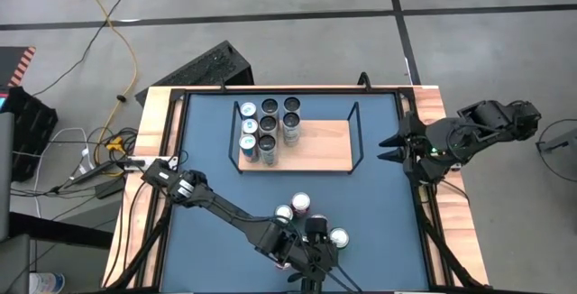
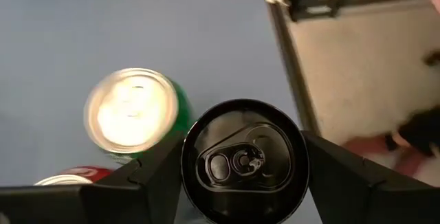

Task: Place canned beverage on shelf
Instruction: Put the white and blue soda can on the shelf aligned with the other white and blue soda cans

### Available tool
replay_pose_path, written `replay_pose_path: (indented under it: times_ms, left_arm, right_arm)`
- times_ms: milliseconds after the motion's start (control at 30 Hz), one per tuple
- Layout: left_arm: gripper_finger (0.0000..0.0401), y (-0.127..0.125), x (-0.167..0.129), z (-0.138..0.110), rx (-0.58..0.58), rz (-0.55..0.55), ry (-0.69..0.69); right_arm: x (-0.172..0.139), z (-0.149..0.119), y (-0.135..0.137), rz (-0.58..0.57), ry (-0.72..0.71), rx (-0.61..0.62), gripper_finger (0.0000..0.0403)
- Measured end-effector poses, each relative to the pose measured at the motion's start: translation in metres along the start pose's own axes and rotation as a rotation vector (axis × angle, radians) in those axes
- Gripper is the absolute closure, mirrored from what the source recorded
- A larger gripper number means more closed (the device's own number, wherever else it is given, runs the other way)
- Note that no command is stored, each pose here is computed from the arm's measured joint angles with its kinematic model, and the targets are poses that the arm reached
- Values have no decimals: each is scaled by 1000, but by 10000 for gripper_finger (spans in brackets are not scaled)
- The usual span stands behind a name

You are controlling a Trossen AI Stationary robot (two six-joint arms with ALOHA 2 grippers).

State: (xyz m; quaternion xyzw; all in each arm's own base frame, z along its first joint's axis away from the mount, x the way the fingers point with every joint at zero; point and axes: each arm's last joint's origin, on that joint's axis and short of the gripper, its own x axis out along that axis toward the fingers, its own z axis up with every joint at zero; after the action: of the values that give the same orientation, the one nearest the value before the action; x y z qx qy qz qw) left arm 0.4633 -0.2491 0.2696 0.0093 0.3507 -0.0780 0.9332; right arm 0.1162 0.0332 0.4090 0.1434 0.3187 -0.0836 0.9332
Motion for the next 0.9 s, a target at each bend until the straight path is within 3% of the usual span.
replay_pose_path:
  times_ms: [467, 767, 900]
  left_arm:
    - [165, 5, -53, 30, 42, -90, -59]
    - [165, 38, -112, 54, 12, -51, -106]
    - [165, 60, -144, 63, 11, 32, -143]
  right_arm:
    - [0, 0, 0, 1, -2, 0, 249]
    - [0, 0, 0, -2, -2, -8, 249]
    - [0, 0, 0, -4, 0, -14, 249]
